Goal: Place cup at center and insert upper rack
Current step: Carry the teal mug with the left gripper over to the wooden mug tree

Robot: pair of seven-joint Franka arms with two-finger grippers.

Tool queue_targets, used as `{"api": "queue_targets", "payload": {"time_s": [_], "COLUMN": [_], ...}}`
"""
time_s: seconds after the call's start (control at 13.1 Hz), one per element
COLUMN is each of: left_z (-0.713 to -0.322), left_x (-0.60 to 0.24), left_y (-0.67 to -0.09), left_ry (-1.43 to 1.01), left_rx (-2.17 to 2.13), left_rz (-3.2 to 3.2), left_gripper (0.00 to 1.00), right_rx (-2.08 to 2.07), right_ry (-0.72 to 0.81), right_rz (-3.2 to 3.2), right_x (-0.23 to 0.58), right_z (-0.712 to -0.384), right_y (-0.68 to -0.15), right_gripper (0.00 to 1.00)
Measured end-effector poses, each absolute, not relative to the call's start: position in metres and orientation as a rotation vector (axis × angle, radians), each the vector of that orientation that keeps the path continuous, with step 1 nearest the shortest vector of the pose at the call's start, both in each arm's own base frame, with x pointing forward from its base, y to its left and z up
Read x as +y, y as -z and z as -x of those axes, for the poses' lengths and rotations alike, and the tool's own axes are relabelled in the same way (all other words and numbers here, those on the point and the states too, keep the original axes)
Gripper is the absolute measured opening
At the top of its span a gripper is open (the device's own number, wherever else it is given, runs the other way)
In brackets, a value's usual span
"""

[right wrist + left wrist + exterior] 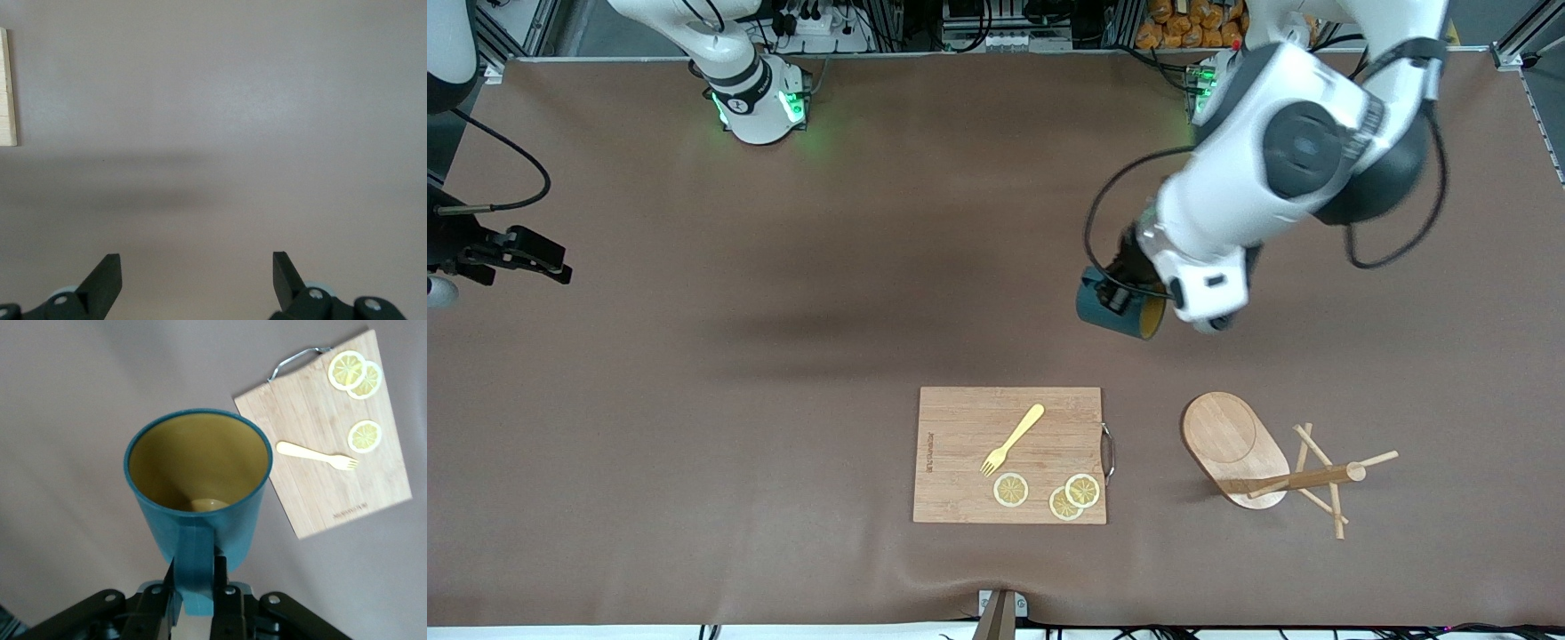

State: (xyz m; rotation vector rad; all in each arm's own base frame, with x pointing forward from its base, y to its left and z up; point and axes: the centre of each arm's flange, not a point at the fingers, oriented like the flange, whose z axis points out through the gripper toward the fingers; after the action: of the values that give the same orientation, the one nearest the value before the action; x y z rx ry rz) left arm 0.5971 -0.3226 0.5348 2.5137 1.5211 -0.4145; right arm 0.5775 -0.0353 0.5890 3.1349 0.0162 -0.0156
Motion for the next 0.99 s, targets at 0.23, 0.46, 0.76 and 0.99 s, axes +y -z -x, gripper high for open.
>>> {"api": "queue_targets", "payload": {"time_s": [0.23,0.46,0.76,0.99], "left_z": [-0.624,-0.643,-0.668,-0.680], "left_x": [-0.268,-0.222,-0.152,-0.121], "left_y": [-0.538,-0.540,-0.530,-0.516], "left_ry": [0.505,0.604,0.701,0.725], "left_rx": [1.463,1.411,1.399,1.362], "left_rz": [-2.414,-2.273,-2.065,-1.989], "left_gripper": [0.21,0.21,0.21,0.21], "right_rx": [0.015,0.017,0.018,0.018], "right_ry": [0.014,0.011,-0.004,-0.021], "right_rz": [-3.135,-3.135,-3.135,-3.135], "right_x": [-0.036,-0.035,-0.035,-0.035], "right_z": [-0.577,-0.577,-0.575,-0.573], "right_y": [-0.590,-0.591,-0.596,-0.601], "right_gripper": [1.00,1.00,1.00,1.00]}}
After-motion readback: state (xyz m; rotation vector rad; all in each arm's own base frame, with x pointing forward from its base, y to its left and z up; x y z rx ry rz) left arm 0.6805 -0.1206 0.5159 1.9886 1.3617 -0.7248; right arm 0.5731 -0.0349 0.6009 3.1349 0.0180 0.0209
